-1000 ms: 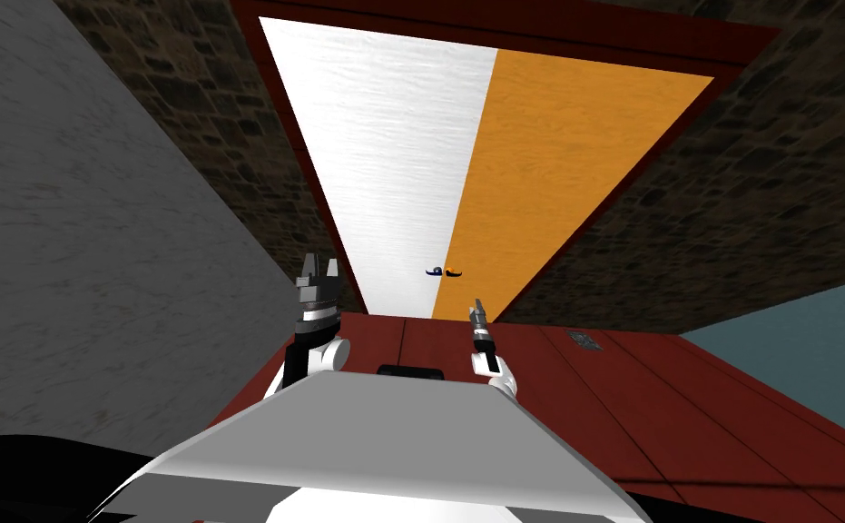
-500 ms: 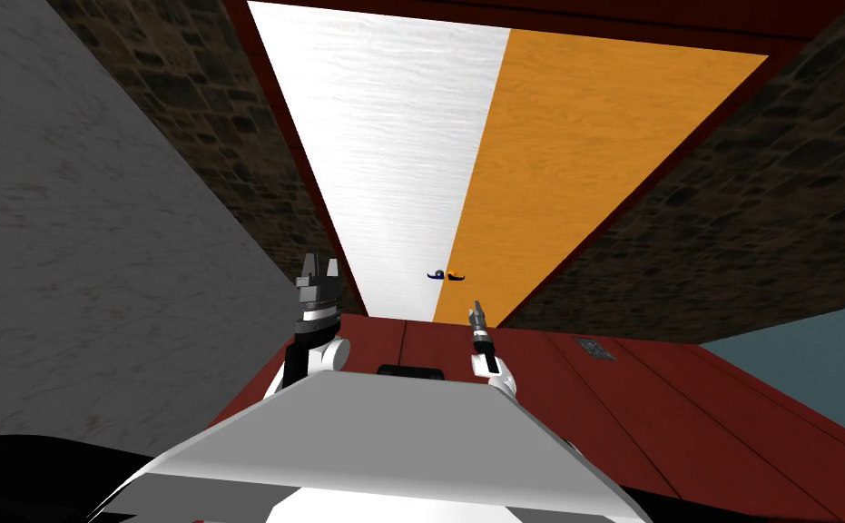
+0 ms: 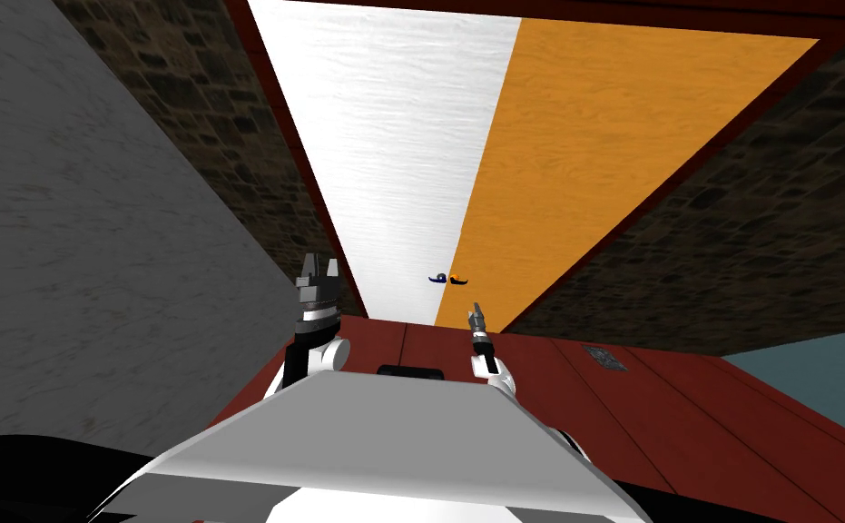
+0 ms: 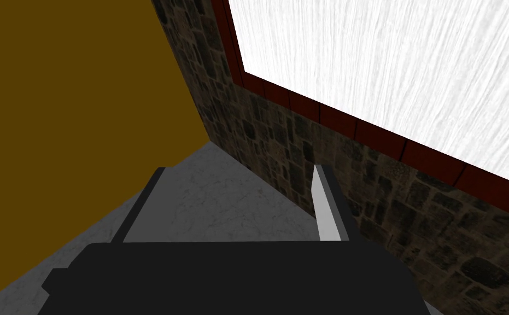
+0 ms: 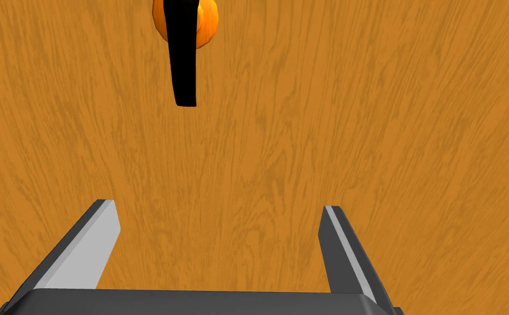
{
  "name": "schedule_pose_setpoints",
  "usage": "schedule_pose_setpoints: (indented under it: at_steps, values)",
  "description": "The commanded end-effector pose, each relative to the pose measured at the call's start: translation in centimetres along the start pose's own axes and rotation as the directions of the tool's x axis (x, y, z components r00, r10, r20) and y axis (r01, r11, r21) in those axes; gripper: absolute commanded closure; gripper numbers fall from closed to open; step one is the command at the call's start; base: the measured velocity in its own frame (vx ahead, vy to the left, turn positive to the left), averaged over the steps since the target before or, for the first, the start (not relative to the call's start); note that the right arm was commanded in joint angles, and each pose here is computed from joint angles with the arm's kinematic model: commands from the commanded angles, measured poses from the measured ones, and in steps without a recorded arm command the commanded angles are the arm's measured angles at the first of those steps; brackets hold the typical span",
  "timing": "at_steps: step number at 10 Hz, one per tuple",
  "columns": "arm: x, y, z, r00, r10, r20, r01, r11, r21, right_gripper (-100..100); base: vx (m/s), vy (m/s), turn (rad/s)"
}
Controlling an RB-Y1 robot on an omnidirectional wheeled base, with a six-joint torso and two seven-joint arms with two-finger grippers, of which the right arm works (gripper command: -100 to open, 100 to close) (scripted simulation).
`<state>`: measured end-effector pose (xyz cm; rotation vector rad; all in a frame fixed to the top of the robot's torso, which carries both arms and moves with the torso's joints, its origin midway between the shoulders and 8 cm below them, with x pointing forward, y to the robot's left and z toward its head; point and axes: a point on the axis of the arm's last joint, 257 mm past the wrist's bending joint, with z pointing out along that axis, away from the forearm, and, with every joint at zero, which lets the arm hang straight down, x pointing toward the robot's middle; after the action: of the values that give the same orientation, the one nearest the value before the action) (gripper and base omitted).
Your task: Pull the door open
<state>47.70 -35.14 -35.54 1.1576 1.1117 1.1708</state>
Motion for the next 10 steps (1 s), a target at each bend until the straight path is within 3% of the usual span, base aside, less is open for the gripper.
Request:
schedule_pose_setpoints:
  at_steps: [1, 10]
  values:
    - [0.0, -0.5, -0.10, 1.000, 0.004, -0.001, -0.004, 1.000, 0.012, -100, 0.083, -0.018, 0.038]
    - [0.0, -3.6, -0.79, 1.000, 0.030, -0.003, -0.030, 0.996, 0.083, -100, 0.093, -0.011, 0.046]
